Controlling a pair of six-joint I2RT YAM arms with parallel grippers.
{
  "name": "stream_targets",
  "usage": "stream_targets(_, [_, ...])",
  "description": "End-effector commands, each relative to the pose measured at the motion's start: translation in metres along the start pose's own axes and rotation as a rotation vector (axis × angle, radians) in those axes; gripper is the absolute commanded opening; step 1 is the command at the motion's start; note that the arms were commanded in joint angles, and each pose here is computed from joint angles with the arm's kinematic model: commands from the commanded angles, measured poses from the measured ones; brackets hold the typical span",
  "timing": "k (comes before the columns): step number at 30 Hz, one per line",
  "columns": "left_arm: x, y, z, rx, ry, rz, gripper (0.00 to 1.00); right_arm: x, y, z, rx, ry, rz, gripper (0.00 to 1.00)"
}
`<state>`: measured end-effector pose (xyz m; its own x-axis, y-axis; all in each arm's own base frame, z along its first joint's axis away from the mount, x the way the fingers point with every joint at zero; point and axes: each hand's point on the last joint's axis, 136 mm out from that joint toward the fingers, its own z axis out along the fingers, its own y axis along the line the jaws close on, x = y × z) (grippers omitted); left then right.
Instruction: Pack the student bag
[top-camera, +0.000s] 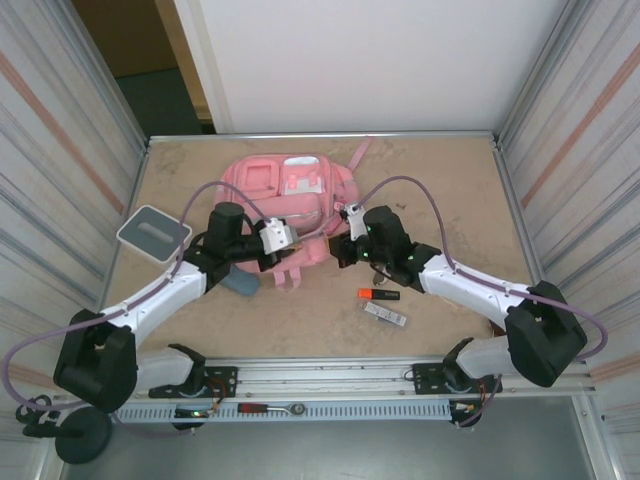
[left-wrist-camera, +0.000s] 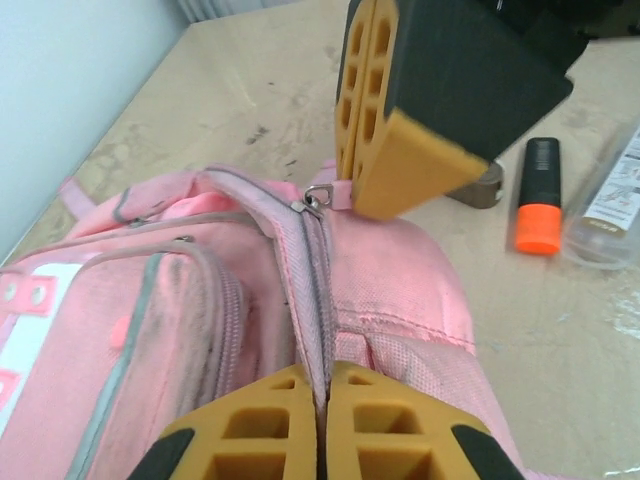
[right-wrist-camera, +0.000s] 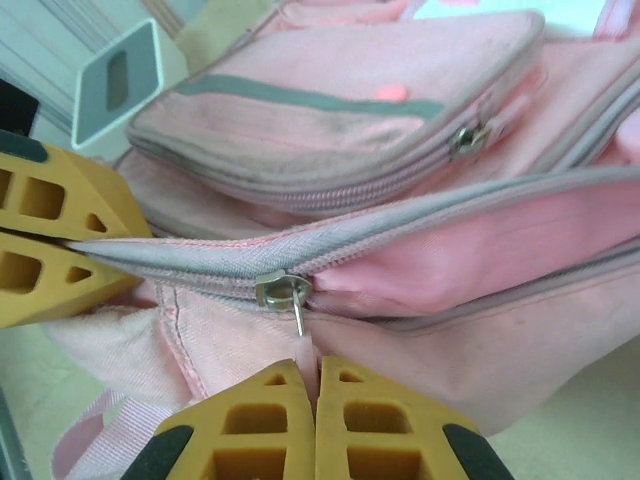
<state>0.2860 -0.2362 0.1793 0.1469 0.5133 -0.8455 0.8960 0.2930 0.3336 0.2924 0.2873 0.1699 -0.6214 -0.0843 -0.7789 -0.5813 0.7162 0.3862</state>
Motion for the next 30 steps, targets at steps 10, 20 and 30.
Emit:
stream_targets(10, [0.004, 0.038, -0.02, -0.12, -0.05, -0.045, 0.0, 0.006, -0.055, 0.012, 0.153, 0.034, 0.034, 0.0])
stream_targets(20, [-0.006, 0.028, -0.02, -0.057, -0.102, -0.064, 0.0, 0.001, -0.005, 0.009, -0.245, 0.103, 0.005, 0.43])
stream_targets(30, [-0.009, 0.026, -0.018, -0.041, -0.1, -0.061, 0.0, -0.02, 0.005, 0.044, -0.343, 0.128, 0.017, 0.6])
